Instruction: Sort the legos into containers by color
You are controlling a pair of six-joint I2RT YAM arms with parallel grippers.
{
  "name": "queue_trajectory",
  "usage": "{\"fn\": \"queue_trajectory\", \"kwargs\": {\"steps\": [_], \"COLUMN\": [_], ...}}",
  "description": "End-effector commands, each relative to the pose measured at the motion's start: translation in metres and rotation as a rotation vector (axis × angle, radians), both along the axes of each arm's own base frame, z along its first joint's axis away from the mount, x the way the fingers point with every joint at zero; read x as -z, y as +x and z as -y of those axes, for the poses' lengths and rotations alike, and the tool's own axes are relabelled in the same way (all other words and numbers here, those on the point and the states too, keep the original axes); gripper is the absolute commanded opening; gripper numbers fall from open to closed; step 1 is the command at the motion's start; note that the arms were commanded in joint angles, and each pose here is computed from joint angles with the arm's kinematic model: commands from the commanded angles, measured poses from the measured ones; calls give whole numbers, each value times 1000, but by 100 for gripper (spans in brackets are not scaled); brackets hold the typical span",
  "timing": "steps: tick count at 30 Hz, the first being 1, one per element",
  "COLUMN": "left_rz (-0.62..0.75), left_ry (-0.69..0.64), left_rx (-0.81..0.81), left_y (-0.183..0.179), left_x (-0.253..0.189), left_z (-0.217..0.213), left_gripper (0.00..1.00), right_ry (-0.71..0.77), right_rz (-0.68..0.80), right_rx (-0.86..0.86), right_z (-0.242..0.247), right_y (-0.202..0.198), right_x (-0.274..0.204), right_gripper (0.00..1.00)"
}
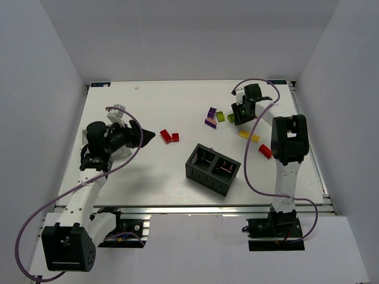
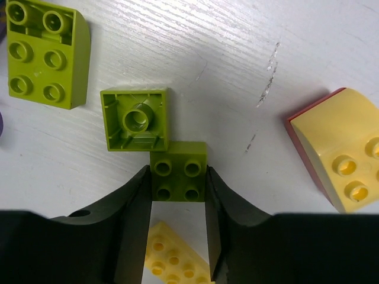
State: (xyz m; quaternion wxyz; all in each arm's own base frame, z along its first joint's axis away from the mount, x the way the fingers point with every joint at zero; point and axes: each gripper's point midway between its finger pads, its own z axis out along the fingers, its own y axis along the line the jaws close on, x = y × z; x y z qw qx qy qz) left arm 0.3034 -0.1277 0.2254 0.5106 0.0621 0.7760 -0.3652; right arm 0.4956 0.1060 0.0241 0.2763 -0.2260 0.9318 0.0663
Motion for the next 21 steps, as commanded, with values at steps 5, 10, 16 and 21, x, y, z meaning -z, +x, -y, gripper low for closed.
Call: {"fn": "queue_trajectory", "kwargs": {"steps": [5,10,16,21], "left_rz": [71,67,76,23], "left_ry": [10,-8,-164,-213], "left_rx": [-2,20,201,251], "left_y": [-2,-5,-8,-5], "left_x": [-21,-20,-39,-64], "left_z": [-1,3,31,47], "left_gripper": [83,84,84,85], "right_ry": [-24,-13,195,324], "right_rz": [54,227,396,511], "right_rx": [-25,-153,-593,-1030], "right_z": [3,-6,-73,-129], "right_y": [6,6,-51,-136], "right_x": [-21,-104,-204,-234], "right_gripper": [23,9,2,4]}}
